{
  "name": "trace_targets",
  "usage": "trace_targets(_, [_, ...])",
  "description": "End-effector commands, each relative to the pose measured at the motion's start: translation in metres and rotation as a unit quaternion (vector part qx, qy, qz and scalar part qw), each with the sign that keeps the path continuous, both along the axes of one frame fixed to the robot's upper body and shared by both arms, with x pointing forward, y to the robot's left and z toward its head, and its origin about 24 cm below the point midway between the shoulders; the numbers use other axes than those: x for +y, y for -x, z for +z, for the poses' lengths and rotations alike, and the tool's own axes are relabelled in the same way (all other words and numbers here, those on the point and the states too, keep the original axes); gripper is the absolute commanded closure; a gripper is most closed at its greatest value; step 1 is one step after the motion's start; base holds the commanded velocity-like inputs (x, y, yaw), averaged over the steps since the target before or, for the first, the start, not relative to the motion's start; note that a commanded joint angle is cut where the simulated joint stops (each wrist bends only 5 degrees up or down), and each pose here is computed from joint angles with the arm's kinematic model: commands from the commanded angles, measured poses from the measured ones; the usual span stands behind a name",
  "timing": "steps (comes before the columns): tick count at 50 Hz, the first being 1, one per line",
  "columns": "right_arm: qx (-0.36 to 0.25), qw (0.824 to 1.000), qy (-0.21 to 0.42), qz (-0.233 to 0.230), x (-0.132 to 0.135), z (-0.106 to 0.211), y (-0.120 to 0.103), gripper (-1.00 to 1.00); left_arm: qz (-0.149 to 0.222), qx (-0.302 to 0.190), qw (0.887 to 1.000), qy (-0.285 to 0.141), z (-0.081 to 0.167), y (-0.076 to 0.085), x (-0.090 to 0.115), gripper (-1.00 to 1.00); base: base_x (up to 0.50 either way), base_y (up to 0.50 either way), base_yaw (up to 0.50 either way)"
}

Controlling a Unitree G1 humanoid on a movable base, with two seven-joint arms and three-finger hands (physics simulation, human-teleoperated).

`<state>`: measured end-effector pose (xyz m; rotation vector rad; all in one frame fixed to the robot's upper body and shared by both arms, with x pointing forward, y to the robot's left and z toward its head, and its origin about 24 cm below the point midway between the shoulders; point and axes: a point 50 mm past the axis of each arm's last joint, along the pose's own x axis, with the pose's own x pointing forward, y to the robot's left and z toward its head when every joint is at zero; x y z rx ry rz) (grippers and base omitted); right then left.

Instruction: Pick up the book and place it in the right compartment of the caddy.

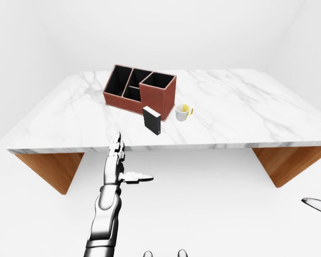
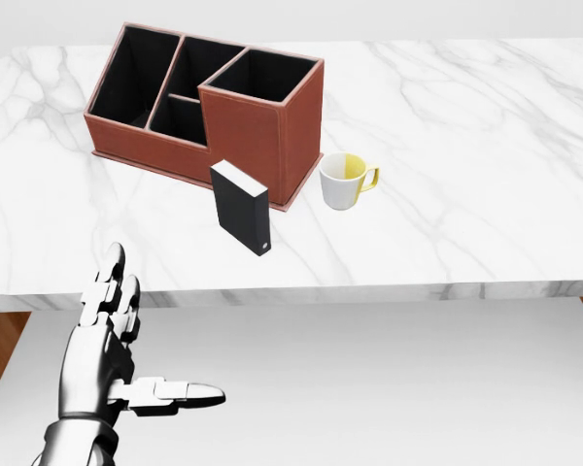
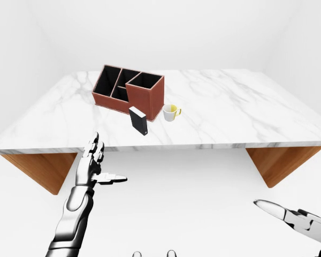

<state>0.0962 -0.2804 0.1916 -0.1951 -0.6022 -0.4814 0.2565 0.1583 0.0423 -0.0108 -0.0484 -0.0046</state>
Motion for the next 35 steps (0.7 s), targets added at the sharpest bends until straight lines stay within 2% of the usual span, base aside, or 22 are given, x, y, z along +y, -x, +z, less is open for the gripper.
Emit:
trace_targets(1, [-0.008,0.999,-0.005,-0.05,-0.019,0.003,0.035,-1.0,0.004,0.006,1.0,-0.002,-0.004,-0.002,0.0,-1.0,0.0,0.0,0.0])
trace_targets(8, [-0.02,0.996,-0.01,-0.081,-0.032,0.006,0.059,-1.0,0.005,0.006,1.0,-0.002,-0.004,-0.002,0.001,-1.0,0.0,0.0,0.0])
trace_targets(20, [0.005,0.991,-0.045,-0.124,-0.052,-0.011,0.087,-1.0,0.004,0.005,1.0,-0.002,-0.003,-0.001,0.0,-1.0,0.0,0.0,0.0])
trace_targets(26, [0.019,0.988,-0.064,-0.138,-0.062,-0.02,0.103,-1.0,0.003,0.003,1.0,-0.003,-0.002,0.0,-0.001,-1.0,0.0,0.0,0.0])
trace_targets(35, [0.013,0.986,-0.064,-0.155,-0.071,-0.017,0.124,-1.0,0.003,-0.001,1.0,-0.004,-0.001,0.0,-0.001,-1.0,0.0,0.0,0.0])
